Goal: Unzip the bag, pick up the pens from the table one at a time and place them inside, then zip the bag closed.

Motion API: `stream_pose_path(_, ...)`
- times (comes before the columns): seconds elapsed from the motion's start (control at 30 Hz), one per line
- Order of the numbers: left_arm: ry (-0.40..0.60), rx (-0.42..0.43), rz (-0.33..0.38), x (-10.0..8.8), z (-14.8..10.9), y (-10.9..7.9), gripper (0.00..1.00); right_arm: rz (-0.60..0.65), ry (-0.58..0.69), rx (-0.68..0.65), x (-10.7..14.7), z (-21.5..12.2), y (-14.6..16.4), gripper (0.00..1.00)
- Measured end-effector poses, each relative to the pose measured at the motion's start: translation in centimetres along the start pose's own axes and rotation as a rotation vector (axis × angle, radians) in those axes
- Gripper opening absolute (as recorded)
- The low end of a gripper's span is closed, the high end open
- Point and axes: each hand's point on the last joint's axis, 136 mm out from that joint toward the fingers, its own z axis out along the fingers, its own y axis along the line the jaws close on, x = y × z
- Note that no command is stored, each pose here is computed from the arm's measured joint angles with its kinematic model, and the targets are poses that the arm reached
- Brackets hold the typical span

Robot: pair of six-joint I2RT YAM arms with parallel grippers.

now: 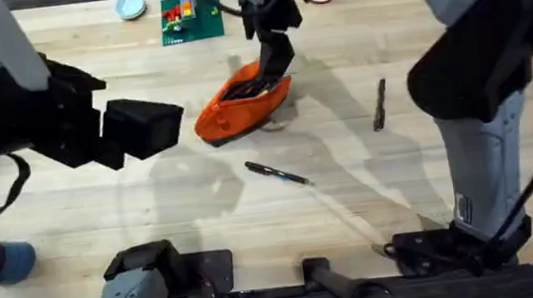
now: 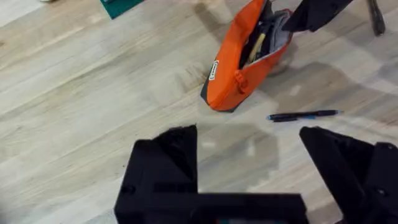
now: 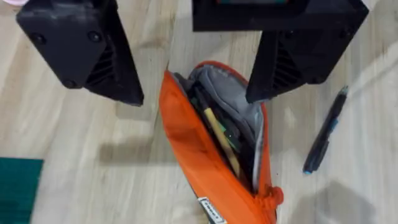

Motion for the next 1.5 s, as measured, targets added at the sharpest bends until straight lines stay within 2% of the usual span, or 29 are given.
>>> stream_pose_path(0.17, 0.000, 0.000, 0.000, 0.0, 0.0, 0.0, 0.995, 0.103, -0.024, 0.053, 0.4, -2.6, -0.4, 0.996)
stream_pose_path(0.33, 0.000, 0.000, 0.000, 0.0, 0.0, 0.0, 0.995, 0.328, -0.053, 0.117, 2.8, -5.7, -1.9, 0.986)
stream_pose_path(0.4, 0.000, 0.000, 0.000, 0.0, 0.0, 0.0, 0.995, 0.443, -0.062, 0.136, 4.0, -6.6, -2.5, 0.905)
stream_pose_path(0.47, 0.000, 0.000, 0.000, 0.0, 0.0, 0.0, 0.995, 0.598, -0.062, 0.163, 5.6, -7.5, -3.2, 0.731)
stream_pose_path(0.5, 0.000, 0.000, 0.000, 0.0, 0.0, 0.0, 0.995, 0.667, -0.060, 0.175, 6.4, -7.8, -3.5, 0.676)
stream_pose_path(0.57, 0.000, 0.000, 0.000, 0.0, 0.0, 0.0, 0.993, 0.817, -0.052, 0.192, 8.1, -8.4, -3.9, 0.899)
stream_pose_path(0.6, 0.000, 0.000, 0.000, 0.0, 0.0, 0.0, 0.996, 0.890, -0.047, 0.196, 8.9, -8.7, -3.9, 0.971)
stream_pose_path(0.63, 0.000, 0.000, 0.000, 0.0, 0.0, 0.0, 0.993, 0.962, -0.040, 0.197, 9.8, -8.9, -3.9, 0.989)
stream_pose_path(0.8, 0.000, -0.001, 0.002, 0.0, 0.0, 0.0, 0.995, 1.172, -0.009, 0.180, 12.5, -9.6, -3.1, 0.996)
stream_pose_path(1.17, -0.002, -0.002, 0.009, -0.1, 0.0, 0.0, 0.995, 1.299, 0.038, 0.137, 13.3, -9.6, -1.5, 0.996)
stream_pose_path(1.4, -0.003, -0.002, 0.010, -0.1, 0.0, 0.0, 0.995, 1.427, 0.128, 0.259, 15.7, -10.2, -1.7, 0.996)
stream_pose_path(1.5, -0.002, -0.002, 0.010, -0.1, 0.0, 0.0, 0.995, 1.460, 0.127, 0.304, 16.0, -11.2, -1.6, 0.996)
